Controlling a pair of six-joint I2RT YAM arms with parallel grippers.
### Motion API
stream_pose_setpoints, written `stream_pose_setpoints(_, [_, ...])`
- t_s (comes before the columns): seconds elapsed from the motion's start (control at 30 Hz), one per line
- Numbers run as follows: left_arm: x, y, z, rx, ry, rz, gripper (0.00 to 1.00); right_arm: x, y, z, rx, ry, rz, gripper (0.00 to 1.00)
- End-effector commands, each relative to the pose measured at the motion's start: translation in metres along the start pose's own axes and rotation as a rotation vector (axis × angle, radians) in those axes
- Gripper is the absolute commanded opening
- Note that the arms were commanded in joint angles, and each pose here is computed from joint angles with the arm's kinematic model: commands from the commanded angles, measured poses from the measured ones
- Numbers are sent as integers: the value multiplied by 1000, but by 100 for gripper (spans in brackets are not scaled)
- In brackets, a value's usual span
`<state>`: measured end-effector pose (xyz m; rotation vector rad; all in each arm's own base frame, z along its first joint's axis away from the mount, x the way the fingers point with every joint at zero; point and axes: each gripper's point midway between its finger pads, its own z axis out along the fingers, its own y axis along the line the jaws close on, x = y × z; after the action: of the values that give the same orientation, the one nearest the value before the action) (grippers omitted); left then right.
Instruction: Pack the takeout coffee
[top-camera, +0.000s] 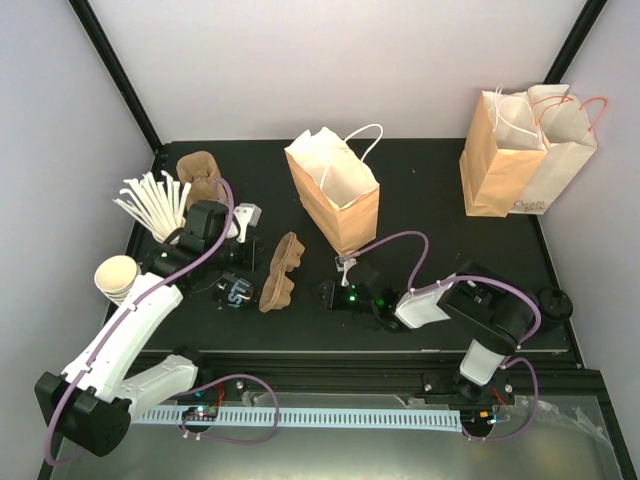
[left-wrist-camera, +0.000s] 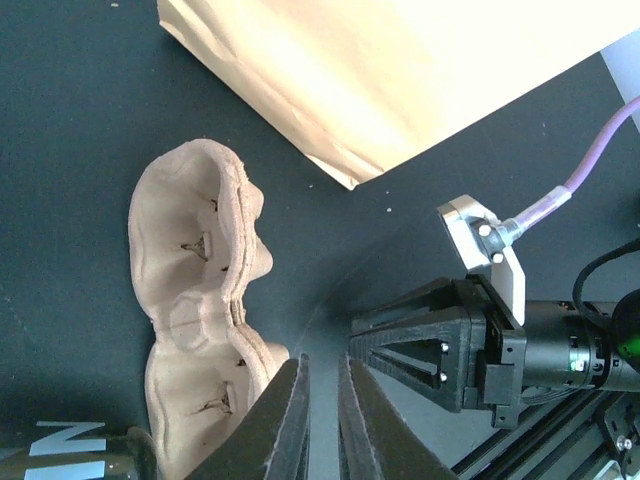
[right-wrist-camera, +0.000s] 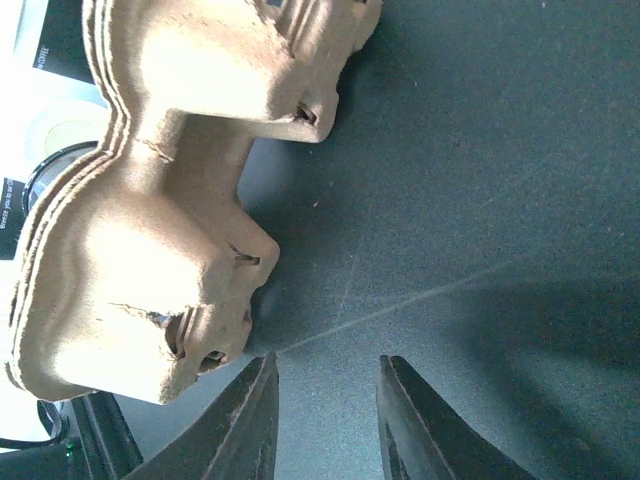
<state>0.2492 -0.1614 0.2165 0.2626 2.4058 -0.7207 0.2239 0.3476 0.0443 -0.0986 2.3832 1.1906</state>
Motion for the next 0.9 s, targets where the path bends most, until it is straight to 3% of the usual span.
stream_pose_setpoints(0.0, [-1,-1,-8,-15,-10,32,15,-18,8,-6,5,-60,-58,31])
stream_pose_setpoints(0.27, [27,7,25,31,81,-10,51,-23,21,-12,-20,-61,-104,35])
stream_pose_setpoints(0.37, [37,13,37,31,113,-24,57,-22,27,-9,-42,-46,-112,37])
stream_pose_setpoints(0.6, [50,23,57,11,183,-43,58,-20,44,-1,-113,-21,-113,41])
stream_pose_setpoints(0.87, [63,33,69,-15,236,-87,36,-19,45,-1,-118,-17,-118,42])
